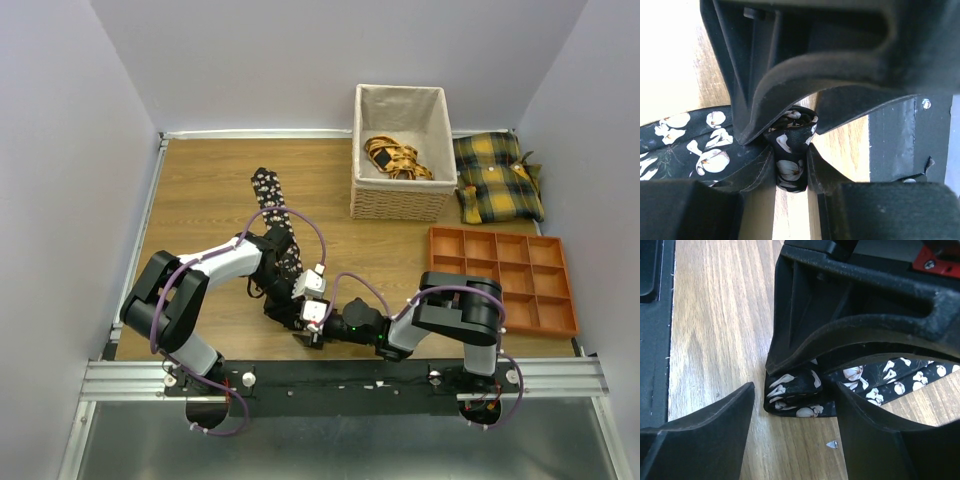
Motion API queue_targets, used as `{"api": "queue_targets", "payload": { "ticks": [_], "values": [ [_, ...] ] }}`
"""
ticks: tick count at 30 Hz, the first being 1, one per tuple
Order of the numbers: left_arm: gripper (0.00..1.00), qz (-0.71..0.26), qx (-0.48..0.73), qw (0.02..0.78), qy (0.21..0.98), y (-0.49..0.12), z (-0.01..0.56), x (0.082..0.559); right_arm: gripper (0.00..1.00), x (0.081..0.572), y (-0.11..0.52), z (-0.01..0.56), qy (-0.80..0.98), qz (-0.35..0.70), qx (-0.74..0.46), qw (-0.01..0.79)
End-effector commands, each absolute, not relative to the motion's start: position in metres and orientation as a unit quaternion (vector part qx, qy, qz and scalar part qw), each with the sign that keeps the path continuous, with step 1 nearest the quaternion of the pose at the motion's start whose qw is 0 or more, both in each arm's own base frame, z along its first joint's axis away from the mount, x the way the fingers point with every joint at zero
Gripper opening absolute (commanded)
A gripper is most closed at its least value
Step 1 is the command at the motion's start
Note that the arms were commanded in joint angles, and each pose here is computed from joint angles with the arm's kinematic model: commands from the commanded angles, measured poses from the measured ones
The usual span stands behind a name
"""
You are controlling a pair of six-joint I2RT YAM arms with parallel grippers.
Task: Roll the ties
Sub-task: Roll the tie at the center of the board.
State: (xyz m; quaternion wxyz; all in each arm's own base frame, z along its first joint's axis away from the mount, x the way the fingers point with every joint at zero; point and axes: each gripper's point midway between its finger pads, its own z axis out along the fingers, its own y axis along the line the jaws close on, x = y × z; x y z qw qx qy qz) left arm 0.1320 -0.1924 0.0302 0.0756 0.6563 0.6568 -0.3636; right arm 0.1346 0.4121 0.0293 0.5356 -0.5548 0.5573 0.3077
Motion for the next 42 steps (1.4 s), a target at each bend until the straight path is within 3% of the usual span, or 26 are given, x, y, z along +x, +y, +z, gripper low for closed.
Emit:
{"api": "queue_targets", "payload": {
  "ticks": [1,9,14,15,19,25,29,34,36,42],
  "values": [
    [0.25,-0.379,0.659,0.067,0.647,-0.193,0.033,0.125,0.66,0.132,0.418,0.023,0.551,0.305,-0.57,0.528],
    [0.25,-0.373,0.659,0.07,0.649,-0.192,0.03,0.126,0.62,0.139,0.423,0.018,0.559,0.301,-0.569,0.522],
    [0.25,-0.375,0.66,0.07,0.647,-0.193,0.032,0.126,0.45,0.135,0.424,0.018,0.557,0.311,-0.57,0.518],
    [0.25,-0.377,0.659,0.068,0.647,-0.193,0.032,0.125,0.38,0.134,0.423,0.017,0.557,0.312,-0.571,0.516],
    [0.26,-0.38,0.661,0.067,0.644,-0.192,0.033,0.123,0.29,0.13,0.419,0.015,0.564,0.318,-0.569,0.508],
    [0.44,-0.363,0.663,0.066,0.652,-0.189,0.028,0.127,0.17,0.126,0.415,0.015,0.573,0.332,-0.559,0.498],
    [0.67,-0.347,0.661,0.086,0.659,-0.192,0.029,0.137,0.15,0.123,0.414,0.014,0.589,0.346,-0.541,0.49],
    [0.85,-0.341,0.665,0.094,0.658,-0.188,0.031,0.138,0.14,0.121,0.412,0.009,0.62,0.36,-0.514,0.472],
    [0.99,-0.339,0.669,0.108,0.653,-0.185,0.032,0.138,0.14,0.121,0.41,0.006,0.631,0.365,-0.502,0.466],
    [0.99,-0.323,0.657,0.176,0.658,-0.189,0.045,0.156,0.13,0.11,0.404,0.002,0.669,0.406,-0.449,0.431]
  ]
}}
